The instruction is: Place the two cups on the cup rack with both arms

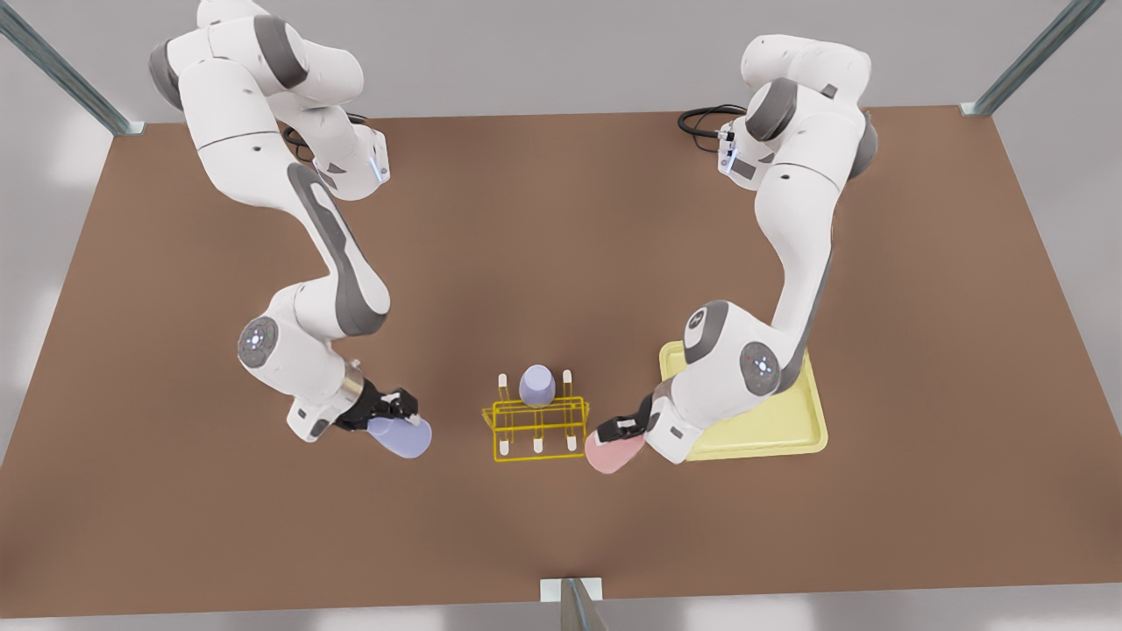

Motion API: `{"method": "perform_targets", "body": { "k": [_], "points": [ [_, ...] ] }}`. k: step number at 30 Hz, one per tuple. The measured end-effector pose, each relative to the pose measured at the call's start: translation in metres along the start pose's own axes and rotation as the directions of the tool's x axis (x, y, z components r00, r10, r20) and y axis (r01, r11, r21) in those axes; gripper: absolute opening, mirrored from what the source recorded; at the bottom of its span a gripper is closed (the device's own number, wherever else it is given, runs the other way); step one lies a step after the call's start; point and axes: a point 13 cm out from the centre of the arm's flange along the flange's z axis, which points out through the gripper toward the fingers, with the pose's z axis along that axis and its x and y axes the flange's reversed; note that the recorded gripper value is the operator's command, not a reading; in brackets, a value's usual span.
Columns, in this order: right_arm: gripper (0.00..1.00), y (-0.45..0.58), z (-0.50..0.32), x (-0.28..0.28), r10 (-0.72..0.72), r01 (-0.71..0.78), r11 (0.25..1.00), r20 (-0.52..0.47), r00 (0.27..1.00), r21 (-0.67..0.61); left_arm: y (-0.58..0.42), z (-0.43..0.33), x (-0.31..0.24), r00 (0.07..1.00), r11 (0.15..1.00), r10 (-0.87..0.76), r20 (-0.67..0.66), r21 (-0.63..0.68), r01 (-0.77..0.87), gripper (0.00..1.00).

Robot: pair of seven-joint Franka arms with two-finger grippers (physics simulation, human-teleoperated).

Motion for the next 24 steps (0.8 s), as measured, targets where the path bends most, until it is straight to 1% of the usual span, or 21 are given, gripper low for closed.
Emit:
{"method": "perform_targets", "body": {
  "k": [4,8,9,10,13,16,17,18,19,21,22,24],
  "points": [
    [0.82,0.030,0.006,-0.028,0.051,-0.049,0.994,0.024,0.998,-0.096,-0.017,0.027,0.017,1.000,1.000,-0.018,-0.013,0.020,0.018,0.83],
    [0.82,0.047,0.013,-0.056,0.098,-0.091,0.980,0.035,0.995,-0.178,-0.019,0.046,0.022,0.999,0.999,-0.044,-0.011,0.027,0.045,0.83],
    [0.82,0.053,0.016,-0.059,0.110,-0.102,0.974,0.032,0.993,-0.201,-0.020,0.051,0.024,0.999,0.998,-0.049,-0.012,0.027,0.049,0.85],
    [0.82,0.060,0.019,-0.061,0.121,-0.112,0.968,0.027,0.992,-0.225,-0.021,0.055,0.026,0.998,0.998,-0.054,-0.011,0.028,0.054,1.00],
    [0.82,0.080,0.024,-0.060,0.149,-0.142,0.948,0.004,0.989,-0.284,-0.022,0.060,0.026,0.998,0.997,-0.068,-0.004,0.034,0.068,1.00],
    [0.82,0.095,0.032,-0.051,0.158,-0.159,0.935,-0.027,0.987,-0.317,-0.022,0.060,0.024,0.997,0.996,-0.081,0.003,0.039,0.081,1.00],
    [0.82,0.100,0.034,-0.048,0.157,-0.160,0.932,-0.036,0.987,-0.325,-0.020,0.049,0.016,0.996,0.996,-0.087,0.017,0.038,0.086,1.00],
    [0.82,0.103,0.036,-0.046,0.155,-0.161,0.930,-0.044,0.987,-0.330,-0.006,0.016,-0.007,0.994,0.996,-0.093,0.050,0.017,0.092,1.00],
    [0.82,0.105,0.039,-0.043,0.154,-0.163,0.929,-0.052,0.987,-0.332,0.018,-0.027,-0.035,0.991,0.995,-0.094,0.092,-0.027,0.097,1.00],
    [0.82,0.108,0.046,-0.038,0.149,-0.163,0.929,-0.067,0.987,-0.333,0.086,-0.112,-0.075,0.985,0.981,-0.098,0.141,-0.155,0.119,1.00],
    [0.82,0.110,0.048,-0.036,0.144,-0.160,0.929,-0.072,0.987,-0.333,0.122,-0.150,-0.085,0.984,0.965,-0.102,0.145,-0.224,0.133,1.00],
    [0.82,0.111,0.055,-0.032,0.139,-0.159,0.930,-0.083,0.987,-0.331,0.155,-0.206,-0.075,0.990,0.933,-0.085,0.116,-0.339,0.120,1.00]
  ]
}}
